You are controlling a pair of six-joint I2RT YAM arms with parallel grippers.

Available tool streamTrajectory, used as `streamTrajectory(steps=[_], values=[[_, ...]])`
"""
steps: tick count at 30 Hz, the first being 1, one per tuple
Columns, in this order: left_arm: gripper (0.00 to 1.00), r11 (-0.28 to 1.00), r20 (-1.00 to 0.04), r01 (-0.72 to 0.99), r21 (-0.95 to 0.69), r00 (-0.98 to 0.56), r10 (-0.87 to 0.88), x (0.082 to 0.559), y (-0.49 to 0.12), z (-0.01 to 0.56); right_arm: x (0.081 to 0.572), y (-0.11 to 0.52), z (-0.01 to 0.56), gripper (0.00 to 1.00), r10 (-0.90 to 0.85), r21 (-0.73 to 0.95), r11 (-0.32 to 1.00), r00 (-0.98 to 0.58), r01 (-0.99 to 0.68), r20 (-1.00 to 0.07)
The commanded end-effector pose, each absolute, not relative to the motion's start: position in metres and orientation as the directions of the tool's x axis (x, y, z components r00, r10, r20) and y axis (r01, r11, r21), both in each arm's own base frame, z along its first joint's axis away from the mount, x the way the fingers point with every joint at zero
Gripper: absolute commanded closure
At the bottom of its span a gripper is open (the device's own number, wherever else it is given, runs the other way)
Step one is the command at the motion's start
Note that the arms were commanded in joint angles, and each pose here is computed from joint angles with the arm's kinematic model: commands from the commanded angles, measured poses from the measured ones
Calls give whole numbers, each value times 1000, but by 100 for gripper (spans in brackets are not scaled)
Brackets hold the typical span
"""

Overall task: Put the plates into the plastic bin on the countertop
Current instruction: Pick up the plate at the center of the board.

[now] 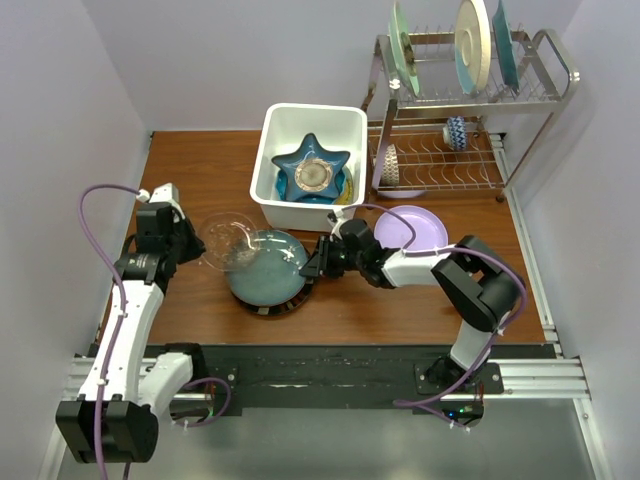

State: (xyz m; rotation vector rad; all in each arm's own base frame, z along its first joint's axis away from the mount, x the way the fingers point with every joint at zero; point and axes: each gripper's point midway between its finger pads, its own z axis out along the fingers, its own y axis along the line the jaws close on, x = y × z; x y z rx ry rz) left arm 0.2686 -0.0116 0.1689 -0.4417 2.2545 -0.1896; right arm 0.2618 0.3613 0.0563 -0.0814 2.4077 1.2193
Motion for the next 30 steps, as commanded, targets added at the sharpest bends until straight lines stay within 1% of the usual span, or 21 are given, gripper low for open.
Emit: streamTrajectory(steps=[1, 2, 3, 4, 13, 24, 30], values=[[100, 930, -729, -208, -302, -579, -366, 277, -8, 183, 285, 376, 76, 81, 199, 780, 568, -876, -262, -440], [100, 930, -729, -208, -302, -578, -366, 277, -6, 182, 285, 376, 77, 93, 200, 781, 567, -876, -262, -439], [100, 929, -726, -209, -304, -580, -369, 277, -6, 182, 285, 376, 78, 99, 203, 781, 567, -874, -263, -442], [100, 928, -725, -212, -305, -580, -371, 278, -5, 181, 285, 375, 79, 100, 206, 779, 570, -873, -261, -443], [100, 925, -726, -216, -313, -574, -380, 281, -1, 179, 284, 359, 101, 100, 217, 741, 609, -839, -283, -499], [100, 916, -744, -192, -353, -536, -399, 285, -2, 193, 268, 350, 115, 100, 227, 767, 573, -842, -291, -489], [100, 914, -745, -201, -353, -530, -404, 287, 4, 190, 261, 345, 126, 100, 239, 777, 554, -837, -299, -492]])
